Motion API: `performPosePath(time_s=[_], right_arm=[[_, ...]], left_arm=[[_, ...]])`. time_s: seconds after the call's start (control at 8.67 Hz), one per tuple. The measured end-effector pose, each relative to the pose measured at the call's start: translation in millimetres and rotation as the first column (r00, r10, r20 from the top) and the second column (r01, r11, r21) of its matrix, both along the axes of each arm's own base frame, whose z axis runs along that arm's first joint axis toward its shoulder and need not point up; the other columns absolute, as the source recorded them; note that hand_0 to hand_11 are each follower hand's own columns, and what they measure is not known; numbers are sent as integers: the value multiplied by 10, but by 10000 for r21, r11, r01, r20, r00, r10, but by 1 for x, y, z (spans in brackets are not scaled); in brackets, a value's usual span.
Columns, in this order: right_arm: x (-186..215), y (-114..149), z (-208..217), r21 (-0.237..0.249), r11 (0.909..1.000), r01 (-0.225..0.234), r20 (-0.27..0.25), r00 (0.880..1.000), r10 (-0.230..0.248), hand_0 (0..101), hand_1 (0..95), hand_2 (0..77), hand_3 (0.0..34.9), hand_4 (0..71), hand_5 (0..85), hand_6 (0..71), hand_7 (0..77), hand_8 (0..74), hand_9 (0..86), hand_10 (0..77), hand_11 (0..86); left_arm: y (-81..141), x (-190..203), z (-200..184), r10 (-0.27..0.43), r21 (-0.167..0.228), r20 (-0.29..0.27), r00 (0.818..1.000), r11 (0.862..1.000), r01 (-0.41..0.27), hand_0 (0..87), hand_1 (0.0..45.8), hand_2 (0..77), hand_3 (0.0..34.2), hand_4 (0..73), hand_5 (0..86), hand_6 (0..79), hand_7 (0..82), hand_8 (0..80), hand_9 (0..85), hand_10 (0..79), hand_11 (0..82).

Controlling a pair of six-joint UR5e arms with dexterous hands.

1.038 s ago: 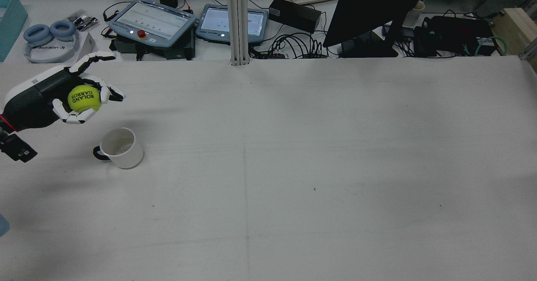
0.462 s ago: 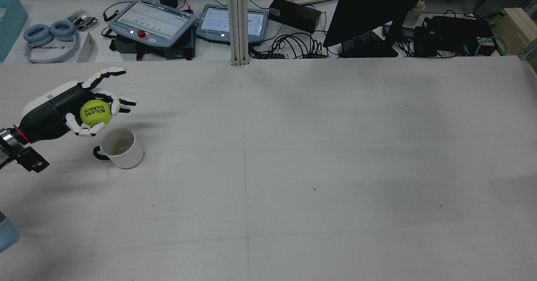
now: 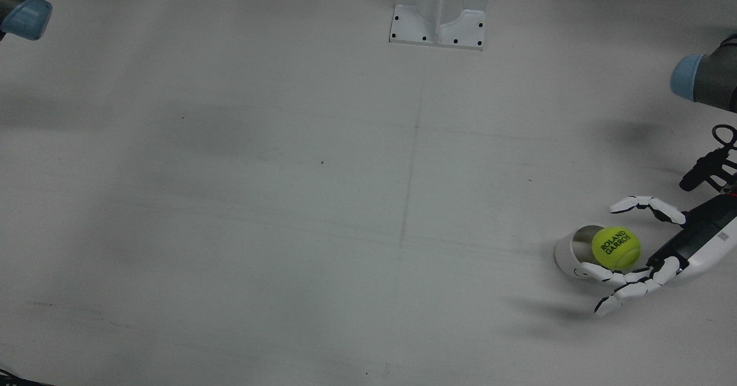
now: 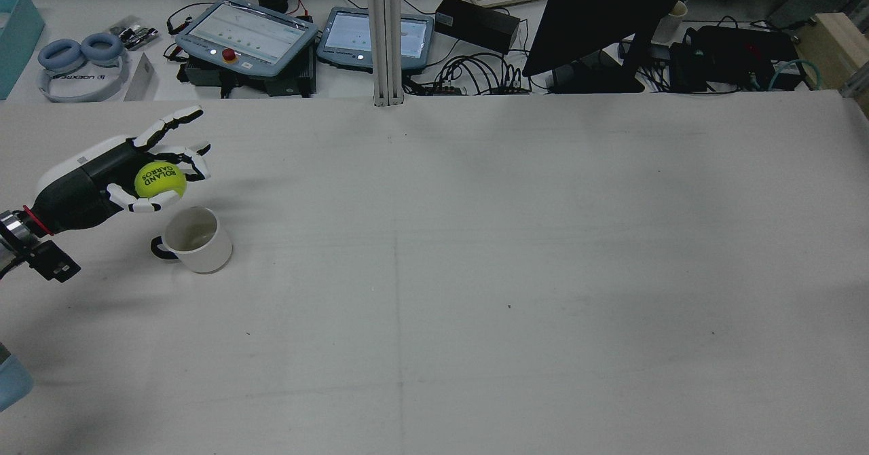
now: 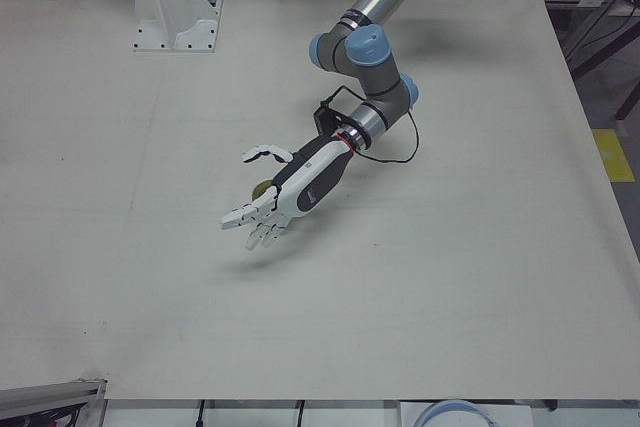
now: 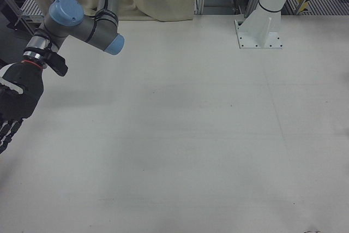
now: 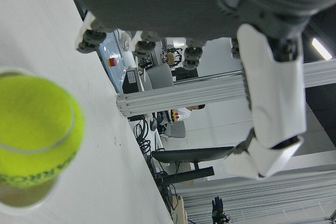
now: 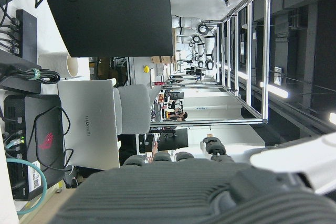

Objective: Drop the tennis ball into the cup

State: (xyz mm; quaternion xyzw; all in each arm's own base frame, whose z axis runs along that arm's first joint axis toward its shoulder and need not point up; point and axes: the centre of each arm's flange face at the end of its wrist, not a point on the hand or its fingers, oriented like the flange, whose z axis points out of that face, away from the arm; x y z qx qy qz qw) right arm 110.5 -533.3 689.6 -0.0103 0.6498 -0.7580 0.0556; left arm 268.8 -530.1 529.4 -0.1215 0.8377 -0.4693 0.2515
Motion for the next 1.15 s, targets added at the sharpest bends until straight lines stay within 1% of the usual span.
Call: performPosePath(time_s=[0.12,0.23,0.35,0.46,0.58,0.69,0.81,0.92,1.04,1.15], right_arm=[[0,0,0,-1,10000,0,0,10000,0,0,5,5,0,0,0,0,5,0,0,0,5],[0,0,0,0,10000,1,-4,10000,-1,0,5,5,0,0,0,0,5,0,0,0,5],[0,0,-1,11,10000,1,-8,10000,-1,0,5,5,0,0,0,0,5,0,0,0,5],[0,0,-1,24,10000,5,-10,10000,-5,0,5,5,0,0,0,0,5,0,0,0,5],[0,0,-2,32,10000,12,-15,10000,-12,0,5,5,0,0,0,0,5,0,0,0,5],[0,0,-2,42,10000,18,-19,10000,-18,0,5,5,0,0,0,0,5,0,0,0,5],[0,-1,-3,54,10000,20,-27,10000,-20,0,5,5,0,0,0,0,5,0,0,0,5],[0,-1,-3,61,10000,17,-33,10000,-17,0,5,5,0,0,0,0,5,0,0,0,5],[0,-1,-3,65,10000,16,-32,10000,-16,0,5,5,0,0,0,0,5,0,0,0,5],[0,-1,-3,69,10000,14,-28,10000,-14,0,5,5,0,0,0,0,5,0,0,0,5]], left_arm=[[0,0,0,15,-9,-14,10000,10000,-15,524,240,338,306,11,120,98,87,87,11,33,82],[1,-2,0,42,-49,-84,10000,10000,-42,524,240,349,305,11,120,213,93,87,11,33,82],[-2,-13,1,30,-330,-300,9995,9994,-40,524,240,349,305,11,120,213,93,87,11,33,82],[-18,-53,11,-475,-801,-459,9978,9958,438,534,235,338,301,5,98,136,120,44,16,22,82],[-37,-116,26,-1371,-1209,-405,9897,9839,1314,541,245,360,298,11,109,44,109,60,5,54,109],[-51,-176,44,-2160,-1536,-206,9762,9655,2104,541,245,404,295,5,153,202,98,109,5,65,131],[-57,-226,61,-2803,-1820,-1,9599,9439,2756,550,245,420,269,5,164,360,104,109,5,76,125],[-59,-263,75,-3294,-2045,149,9441,9232,3253,569,245,420,249,5,164,387,120,115,11,76,142],[-59,-285,84,-3596,-2187,240,9328,9086,3559,569,245,420,249,5,164,387,120,115,11,76,142],[-58,-296,88,-3753,-2265,283,9265,9004,3716,591,240,360,246,5,158,300,142,93,11,87,153]])
